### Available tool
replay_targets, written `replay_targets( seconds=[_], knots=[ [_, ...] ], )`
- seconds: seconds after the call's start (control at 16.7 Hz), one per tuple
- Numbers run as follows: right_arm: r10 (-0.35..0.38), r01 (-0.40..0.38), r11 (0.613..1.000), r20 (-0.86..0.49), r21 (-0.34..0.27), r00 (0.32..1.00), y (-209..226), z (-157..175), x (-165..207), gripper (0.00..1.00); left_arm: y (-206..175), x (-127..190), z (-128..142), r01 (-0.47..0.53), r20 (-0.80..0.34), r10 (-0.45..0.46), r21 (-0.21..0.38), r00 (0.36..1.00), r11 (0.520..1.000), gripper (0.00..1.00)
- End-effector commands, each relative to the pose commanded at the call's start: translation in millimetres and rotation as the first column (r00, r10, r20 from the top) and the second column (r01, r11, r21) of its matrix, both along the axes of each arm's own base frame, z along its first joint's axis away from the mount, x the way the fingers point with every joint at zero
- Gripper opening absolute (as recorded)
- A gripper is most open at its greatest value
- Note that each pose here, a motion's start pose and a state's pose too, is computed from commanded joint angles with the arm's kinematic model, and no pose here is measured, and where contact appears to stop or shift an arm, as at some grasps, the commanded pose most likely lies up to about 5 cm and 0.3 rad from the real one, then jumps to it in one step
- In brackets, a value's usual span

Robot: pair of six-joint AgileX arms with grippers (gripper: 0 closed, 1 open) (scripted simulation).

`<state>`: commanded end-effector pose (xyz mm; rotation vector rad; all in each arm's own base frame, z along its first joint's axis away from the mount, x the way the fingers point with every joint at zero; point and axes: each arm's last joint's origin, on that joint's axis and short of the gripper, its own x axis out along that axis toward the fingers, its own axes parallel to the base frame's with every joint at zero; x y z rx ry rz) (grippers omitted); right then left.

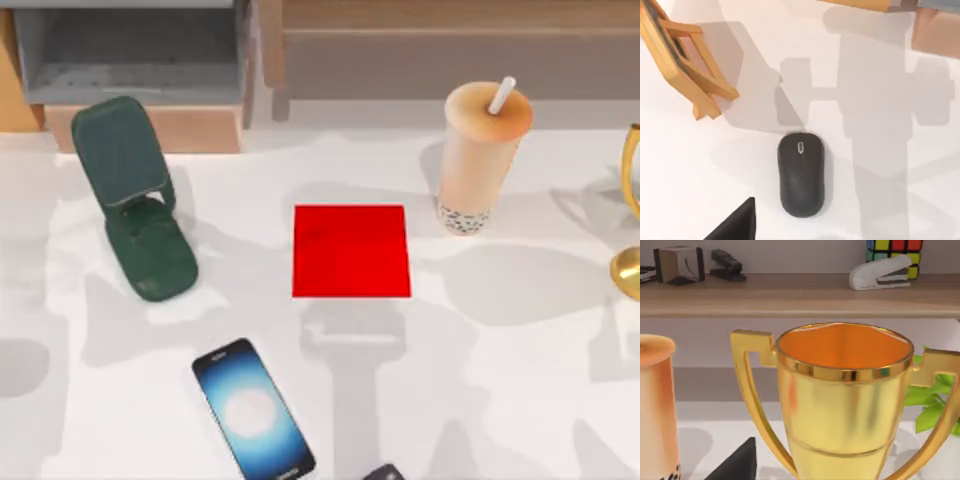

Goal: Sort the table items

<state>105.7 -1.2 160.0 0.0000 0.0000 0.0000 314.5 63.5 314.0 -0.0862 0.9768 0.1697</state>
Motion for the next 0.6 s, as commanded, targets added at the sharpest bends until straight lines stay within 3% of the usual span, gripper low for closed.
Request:
replay_targets(
  seconds=[0.3, 0.6],
  knots=[
    [0.0, 0.0, 1.0, 0.0, 0.0, 1.0, 0.0, 0.0, 0.0, 1.0, 30.4, 69.6, -60.3, -0.048, -0.351, 0.021, -0.069, 0.936, 0.996, 1.0],
    [0.0, 0.0, 1.0, 0.0, 0.0, 1.0, 0.0, 0.0, 0.0, 1.0, 47.5, 98.0, -107.5, -0.086, -0.53, 0.019, -0.103, 0.848, 0.991, 1.0]
  ],
)
